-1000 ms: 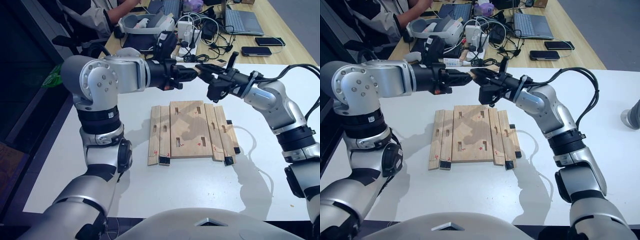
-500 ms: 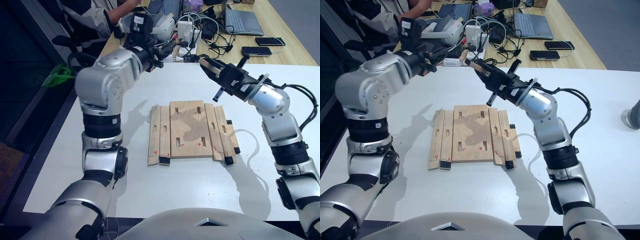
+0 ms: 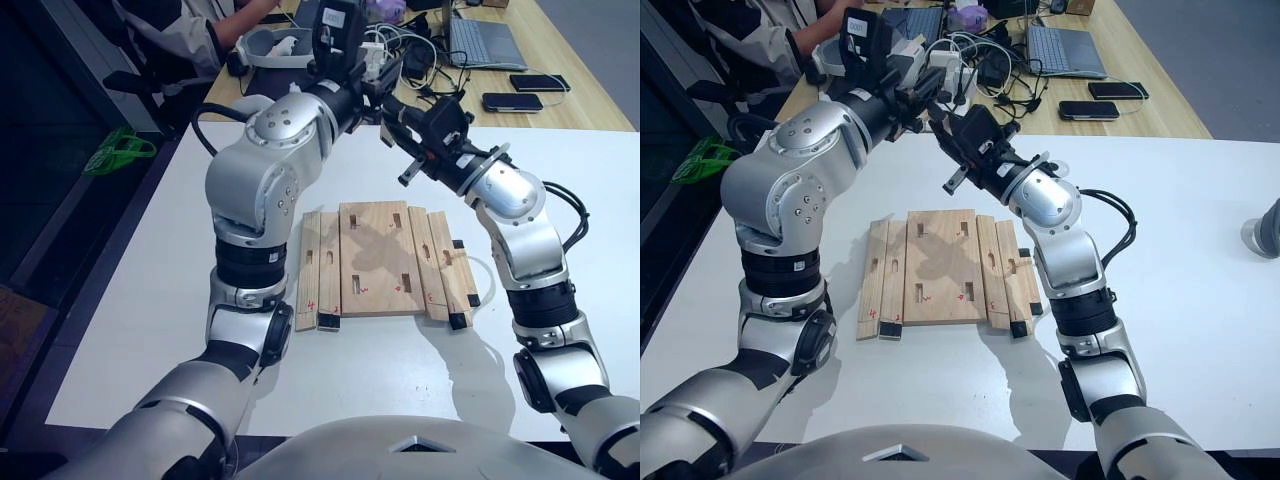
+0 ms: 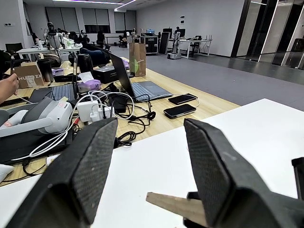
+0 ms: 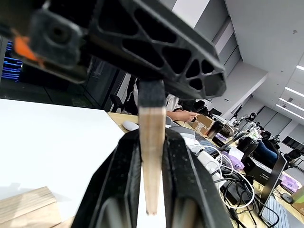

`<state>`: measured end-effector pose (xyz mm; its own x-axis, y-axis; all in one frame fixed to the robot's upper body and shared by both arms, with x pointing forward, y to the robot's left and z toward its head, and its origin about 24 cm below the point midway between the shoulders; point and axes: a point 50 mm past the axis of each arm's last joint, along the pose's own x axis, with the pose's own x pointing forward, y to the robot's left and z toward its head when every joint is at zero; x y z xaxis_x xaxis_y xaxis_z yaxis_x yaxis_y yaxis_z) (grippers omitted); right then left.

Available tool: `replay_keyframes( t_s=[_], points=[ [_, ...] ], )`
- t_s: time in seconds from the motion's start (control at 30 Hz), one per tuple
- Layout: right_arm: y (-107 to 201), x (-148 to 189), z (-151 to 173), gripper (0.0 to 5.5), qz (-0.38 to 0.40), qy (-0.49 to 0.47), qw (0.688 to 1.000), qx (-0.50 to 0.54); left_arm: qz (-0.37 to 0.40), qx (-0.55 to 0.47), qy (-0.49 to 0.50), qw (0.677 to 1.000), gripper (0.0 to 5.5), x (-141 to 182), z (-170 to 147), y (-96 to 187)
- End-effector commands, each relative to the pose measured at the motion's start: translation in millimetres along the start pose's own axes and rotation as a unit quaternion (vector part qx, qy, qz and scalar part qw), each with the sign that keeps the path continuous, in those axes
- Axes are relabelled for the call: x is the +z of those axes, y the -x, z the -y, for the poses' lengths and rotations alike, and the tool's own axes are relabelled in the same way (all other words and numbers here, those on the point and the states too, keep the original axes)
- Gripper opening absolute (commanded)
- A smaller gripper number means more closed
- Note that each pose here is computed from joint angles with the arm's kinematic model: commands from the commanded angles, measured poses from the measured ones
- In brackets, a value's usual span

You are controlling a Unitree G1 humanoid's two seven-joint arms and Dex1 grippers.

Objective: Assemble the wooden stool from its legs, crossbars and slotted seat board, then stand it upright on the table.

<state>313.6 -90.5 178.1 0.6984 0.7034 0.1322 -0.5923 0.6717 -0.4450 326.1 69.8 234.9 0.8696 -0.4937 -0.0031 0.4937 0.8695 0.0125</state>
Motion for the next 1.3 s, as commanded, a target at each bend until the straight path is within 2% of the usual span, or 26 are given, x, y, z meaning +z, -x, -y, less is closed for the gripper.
replay_keyframes(
  t_s=[0.03,0.17,0.3,0.43,0.57,0.67,0.8,1.1,1.3],
  points=[
    [14,1,16,0.4,-0.016,-0.054,0.997,-0.056,0.009,0.026,-0.001,1.0,2.57,4,-11,3],
    [50,-11,24,0.4,-0.064,-0.183,0.971,-0.138,0.021,0.076,0.013,0.997,2.57,-2,-28,11],
    [93,-35,27,0.4,-0.134,-0.332,0.911,-0.206,0.011,0.099,0.029,0.995,2.57,-16,-31,16],
    [123,-55,28,0.4,-0.176,-0.435,0.85,-0.241,0.007,0.106,0.037,0.994,2.57,-21,-30,17],
    [138,-68,22,0.4,-0.158,-0.537,0.794,-0.237,0.006,0.109,0.04,0.993,2.57,-26,-27,17],
    [137,-68,19,0.4,-0.115,-0.583,0.773,-0.223,0.01,0.104,0.042,0.994,2.57,-28,-21,16],
    [129,-67,18,0.4,-0.103,-0.598,0.766,-0.213,0.014,0.097,0.044,0.994,2.57,-30,-12,13],
    [145,-81,3,0.4,-0.202,-0.59,0.75,-0.219,0.02,0.102,0.047,0.993,2.57,-32,-10,10],
    [142,-85,0,0.4,-0.209,-0.595,0.742,-0.228,0.026,0.105,0.044,0.993,2.57,-30,-11,8]
  ],
)
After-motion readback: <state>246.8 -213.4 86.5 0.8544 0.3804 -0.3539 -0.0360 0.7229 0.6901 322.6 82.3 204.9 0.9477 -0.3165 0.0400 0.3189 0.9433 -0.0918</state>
